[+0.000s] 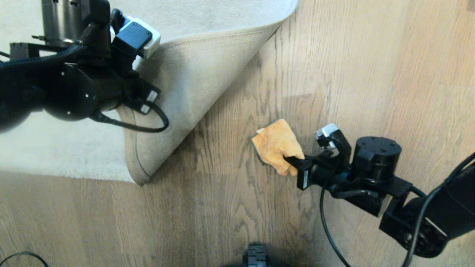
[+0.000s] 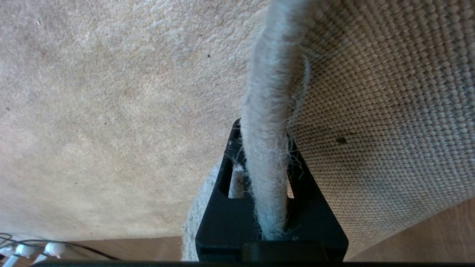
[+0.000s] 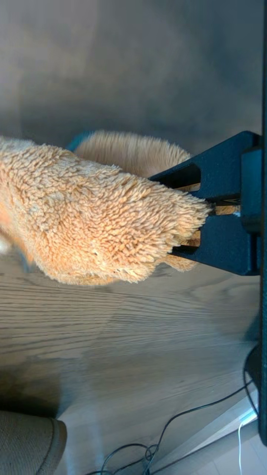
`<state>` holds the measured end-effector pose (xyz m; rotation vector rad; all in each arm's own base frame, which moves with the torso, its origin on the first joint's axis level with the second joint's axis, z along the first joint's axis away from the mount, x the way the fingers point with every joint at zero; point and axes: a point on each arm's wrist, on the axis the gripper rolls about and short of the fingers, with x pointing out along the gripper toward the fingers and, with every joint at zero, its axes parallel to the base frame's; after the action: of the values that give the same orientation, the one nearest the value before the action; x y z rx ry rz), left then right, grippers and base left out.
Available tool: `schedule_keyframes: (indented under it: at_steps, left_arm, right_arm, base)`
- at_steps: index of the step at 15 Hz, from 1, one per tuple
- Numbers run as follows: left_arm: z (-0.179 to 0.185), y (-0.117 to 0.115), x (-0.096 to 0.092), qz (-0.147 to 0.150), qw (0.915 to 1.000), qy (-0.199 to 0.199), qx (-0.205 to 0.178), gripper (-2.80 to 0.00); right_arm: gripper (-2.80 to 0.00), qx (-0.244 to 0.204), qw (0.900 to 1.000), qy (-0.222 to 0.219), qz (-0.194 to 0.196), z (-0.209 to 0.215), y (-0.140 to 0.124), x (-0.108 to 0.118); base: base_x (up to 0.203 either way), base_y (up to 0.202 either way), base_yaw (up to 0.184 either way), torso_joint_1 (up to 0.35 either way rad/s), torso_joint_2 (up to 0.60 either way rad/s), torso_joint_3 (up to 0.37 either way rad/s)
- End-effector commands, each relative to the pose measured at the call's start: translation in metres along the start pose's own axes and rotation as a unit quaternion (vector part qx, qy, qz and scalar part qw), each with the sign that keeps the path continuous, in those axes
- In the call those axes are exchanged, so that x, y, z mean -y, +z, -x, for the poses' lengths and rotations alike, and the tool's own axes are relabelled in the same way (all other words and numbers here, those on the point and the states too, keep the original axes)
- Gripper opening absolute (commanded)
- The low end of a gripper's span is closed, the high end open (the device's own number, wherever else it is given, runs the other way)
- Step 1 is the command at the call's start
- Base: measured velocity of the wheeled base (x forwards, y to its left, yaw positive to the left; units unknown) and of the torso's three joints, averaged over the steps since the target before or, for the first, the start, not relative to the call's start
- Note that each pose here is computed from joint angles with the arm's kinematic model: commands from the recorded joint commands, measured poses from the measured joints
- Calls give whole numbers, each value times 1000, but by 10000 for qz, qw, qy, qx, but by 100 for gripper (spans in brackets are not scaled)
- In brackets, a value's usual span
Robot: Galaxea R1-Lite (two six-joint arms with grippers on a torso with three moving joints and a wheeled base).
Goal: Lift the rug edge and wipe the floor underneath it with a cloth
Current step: Wipe the floor under the carpet with a rag
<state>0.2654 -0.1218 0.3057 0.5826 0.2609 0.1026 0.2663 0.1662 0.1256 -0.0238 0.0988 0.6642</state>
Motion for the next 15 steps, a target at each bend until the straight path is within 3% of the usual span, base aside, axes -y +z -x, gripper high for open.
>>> schedule_keyframes:
  at_steps: [1, 5, 8, 12, 15]
  left_arm:
    - [3, 1, 1, 18, 10000, -19, 33, -280]
    - [5, 2, -2, 72, 10000, 3, 55, -280]
    - [4, 1, -1, 59, 10000, -5, 39, -280]
    - [4, 1, -1, 54, 10000, -1, 30, -280]
    - [3, 0, 1, 30, 10000, -8, -4, -280]
  right_arm:
    - [-280, 227, 9997, 77, 36, 16, 14, -6]
    - [-280, 44, 9967, 812, 69, -2, 2, -50]
    - [-280, -231, 9914, 1282, 92, -26, -22, -84]
    - [-280, -370, 9843, 1727, 47, -65, -53, -124]
    - [-280, -323, 9824, 1841, -71, -92, -70, -140]
  base:
    - [0, 0, 0, 0, 0, 0]
    - [0, 0, 0, 0, 0, 0]
    - [0, 0, 0, 0, 0, 0]
    - [0, 0, 0, 0, 0, 0]
    - [0, 0, 0, 0, 0, 0]
